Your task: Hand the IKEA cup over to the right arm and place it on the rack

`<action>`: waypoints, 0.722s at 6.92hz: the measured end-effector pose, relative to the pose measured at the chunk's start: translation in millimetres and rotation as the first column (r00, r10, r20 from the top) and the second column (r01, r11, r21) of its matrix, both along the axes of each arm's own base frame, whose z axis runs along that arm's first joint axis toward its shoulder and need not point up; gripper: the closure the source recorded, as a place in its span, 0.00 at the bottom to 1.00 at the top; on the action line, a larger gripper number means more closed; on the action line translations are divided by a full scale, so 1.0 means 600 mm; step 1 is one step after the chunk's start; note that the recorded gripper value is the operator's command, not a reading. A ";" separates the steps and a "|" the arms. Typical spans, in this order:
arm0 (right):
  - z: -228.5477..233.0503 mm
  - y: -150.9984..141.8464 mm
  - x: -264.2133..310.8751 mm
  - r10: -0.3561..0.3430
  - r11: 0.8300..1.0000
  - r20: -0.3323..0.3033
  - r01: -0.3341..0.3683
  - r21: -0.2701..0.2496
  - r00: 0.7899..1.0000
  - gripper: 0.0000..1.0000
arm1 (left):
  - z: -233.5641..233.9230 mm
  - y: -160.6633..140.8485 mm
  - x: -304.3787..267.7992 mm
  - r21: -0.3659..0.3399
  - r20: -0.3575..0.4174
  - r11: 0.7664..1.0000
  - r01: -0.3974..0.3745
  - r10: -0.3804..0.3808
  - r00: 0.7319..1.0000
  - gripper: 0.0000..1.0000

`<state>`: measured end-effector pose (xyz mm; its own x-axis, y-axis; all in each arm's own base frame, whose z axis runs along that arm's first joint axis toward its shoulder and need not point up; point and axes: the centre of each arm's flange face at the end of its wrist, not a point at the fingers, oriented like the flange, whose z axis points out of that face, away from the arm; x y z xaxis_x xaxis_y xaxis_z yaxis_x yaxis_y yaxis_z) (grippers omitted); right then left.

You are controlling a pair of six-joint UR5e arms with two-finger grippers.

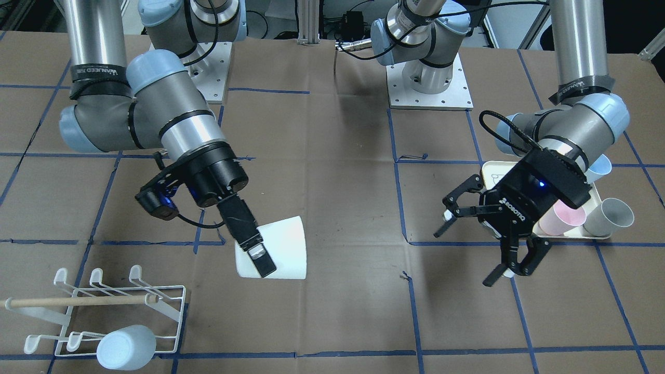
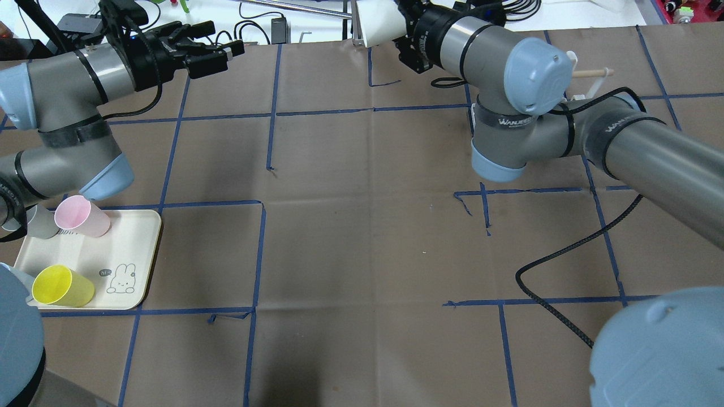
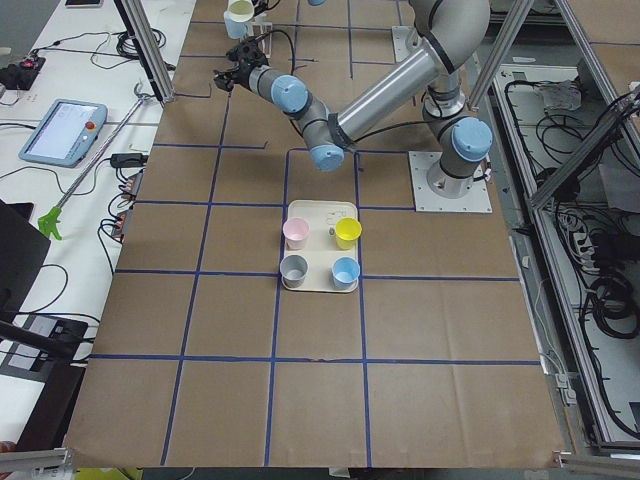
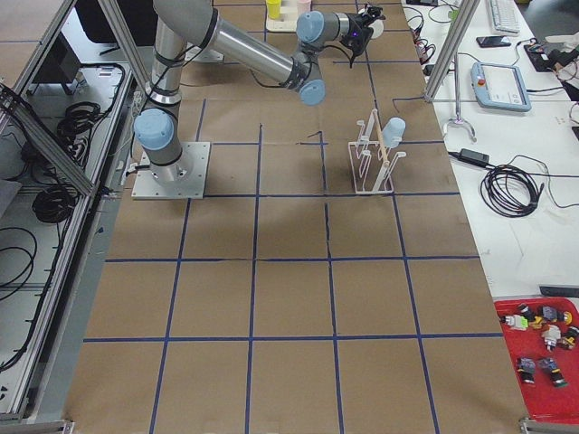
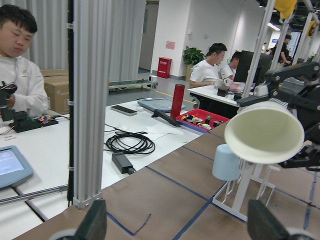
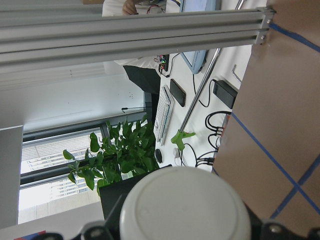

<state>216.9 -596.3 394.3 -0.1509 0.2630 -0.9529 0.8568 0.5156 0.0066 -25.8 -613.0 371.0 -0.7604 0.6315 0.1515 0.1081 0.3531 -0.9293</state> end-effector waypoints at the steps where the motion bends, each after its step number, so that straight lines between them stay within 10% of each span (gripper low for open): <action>1: 0.013 -0.016 -0.059 -0.016 0.997 -0.111 0.007 -0.078 0.994 0.58 | 0.011 -0.024 0.002 0.049 0.025 0.993 -0.108 0.107 0.994 0.01; 3: 0.035 -0.034 -0.175 -0.033 0.964 -0.433 -0.086 -0.253 0.901 0.58 | 0.023 -0.058 -0.013 0.172 0.118 0.948 -0.267 0.249 0.961 0.00; 5: 0.039 -0.047 -0.273 -0.082 0.909 -0.729 -0.249 -0.333 0.679 0.58 | 0.027 -0.069 -0.058 0.354 0.279 0.833 -0.426 0.340 0.898 0.00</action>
